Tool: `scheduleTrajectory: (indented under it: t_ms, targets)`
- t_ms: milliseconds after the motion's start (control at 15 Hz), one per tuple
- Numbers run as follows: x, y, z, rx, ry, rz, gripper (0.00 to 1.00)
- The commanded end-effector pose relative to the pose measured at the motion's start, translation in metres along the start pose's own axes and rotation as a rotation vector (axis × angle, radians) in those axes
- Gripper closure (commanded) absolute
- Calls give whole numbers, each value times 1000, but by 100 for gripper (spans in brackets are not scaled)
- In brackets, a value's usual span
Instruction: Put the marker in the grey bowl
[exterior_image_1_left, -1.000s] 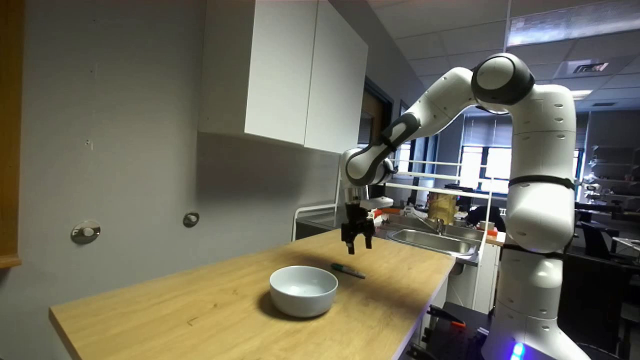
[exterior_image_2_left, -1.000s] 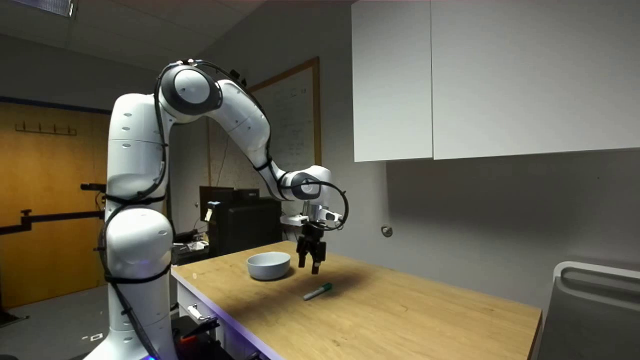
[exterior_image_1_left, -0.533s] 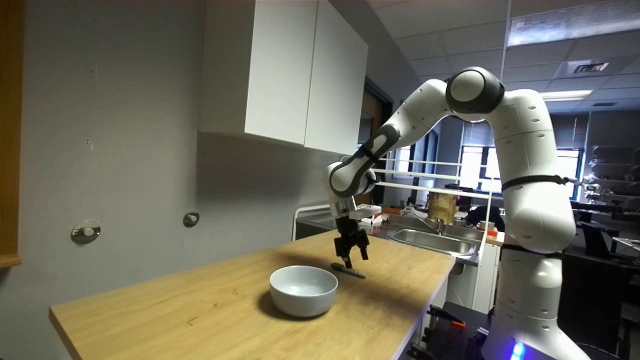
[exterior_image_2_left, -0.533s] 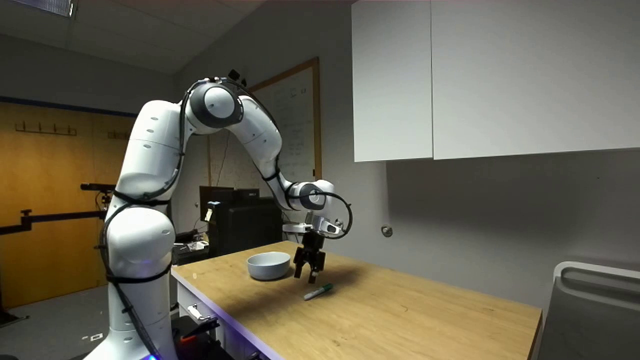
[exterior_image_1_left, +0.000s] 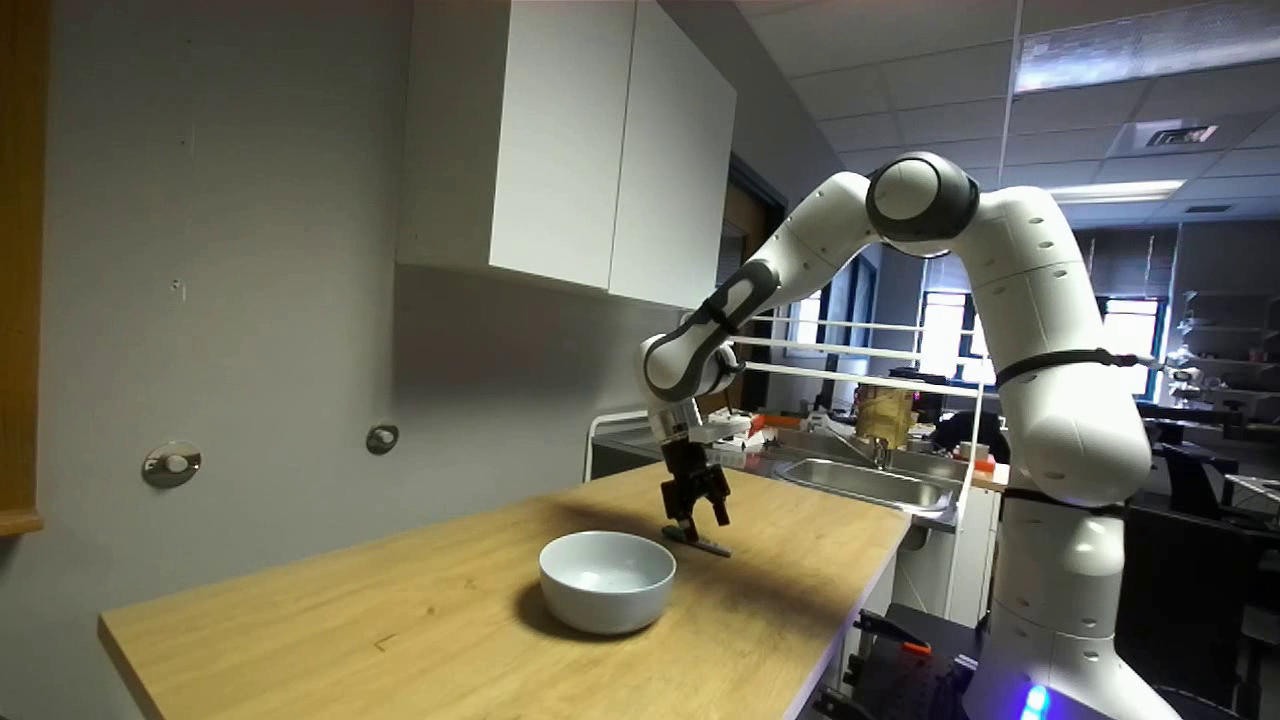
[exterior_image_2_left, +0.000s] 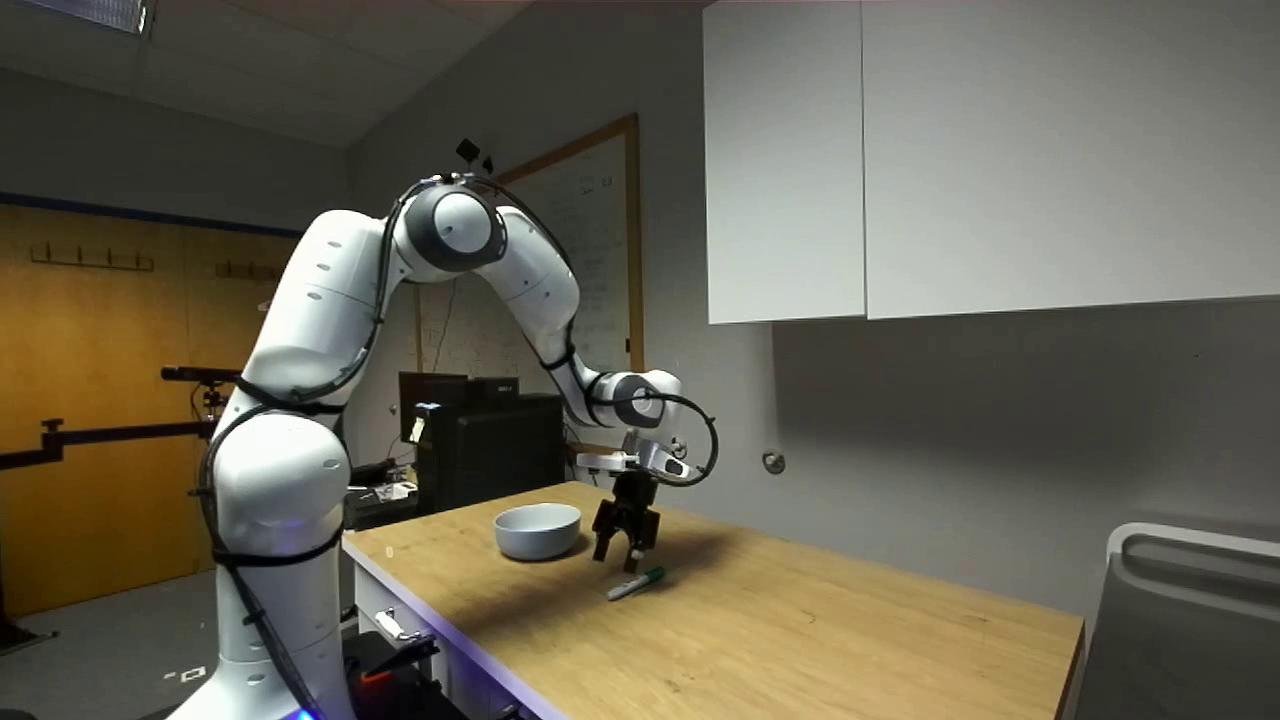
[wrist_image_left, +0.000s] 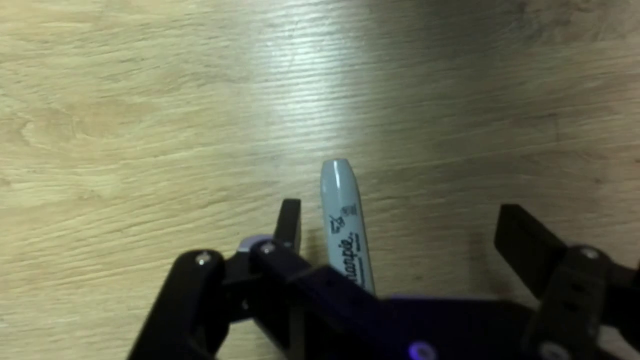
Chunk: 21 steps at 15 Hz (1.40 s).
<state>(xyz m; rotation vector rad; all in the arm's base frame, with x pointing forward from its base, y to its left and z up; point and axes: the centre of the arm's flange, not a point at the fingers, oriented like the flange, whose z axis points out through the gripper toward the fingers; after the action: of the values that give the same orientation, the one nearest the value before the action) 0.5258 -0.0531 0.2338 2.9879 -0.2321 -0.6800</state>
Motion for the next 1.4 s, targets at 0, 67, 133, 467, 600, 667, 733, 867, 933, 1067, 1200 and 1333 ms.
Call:
scheduleTrajectory:
  t_ms: [0, 67, 133, 467, 600, 667, 733, 867, 933, 1067, 1200, 1333]
  targets:
    - [21, 2, -10, 68, 31, -24, 0]
    - [24, 3, -10, 87, 37, -27, 0]
    - [26, 6, -9, 107, 39, -31, 0]
    - [30, 24, 7, 161, 20, -33, 0]
    - [32, 30, 14, 169, 7, -30, 0]
    - [32, 31, 18, 168, -2, -28, 0]
    - [33, 33, 21, 165, -8, -28, 0]
    - [35, 34, 27, 154, -16, -22, 27]
    - [35, 34, 29, 152, -20, -21, 32]
    - [36, 37, 28, 150, -21, -14, 49]
    - [36, 35, 26, 139, -21, -10, 64]
    - [34, 34, 23, 134, -16, -8, 80]
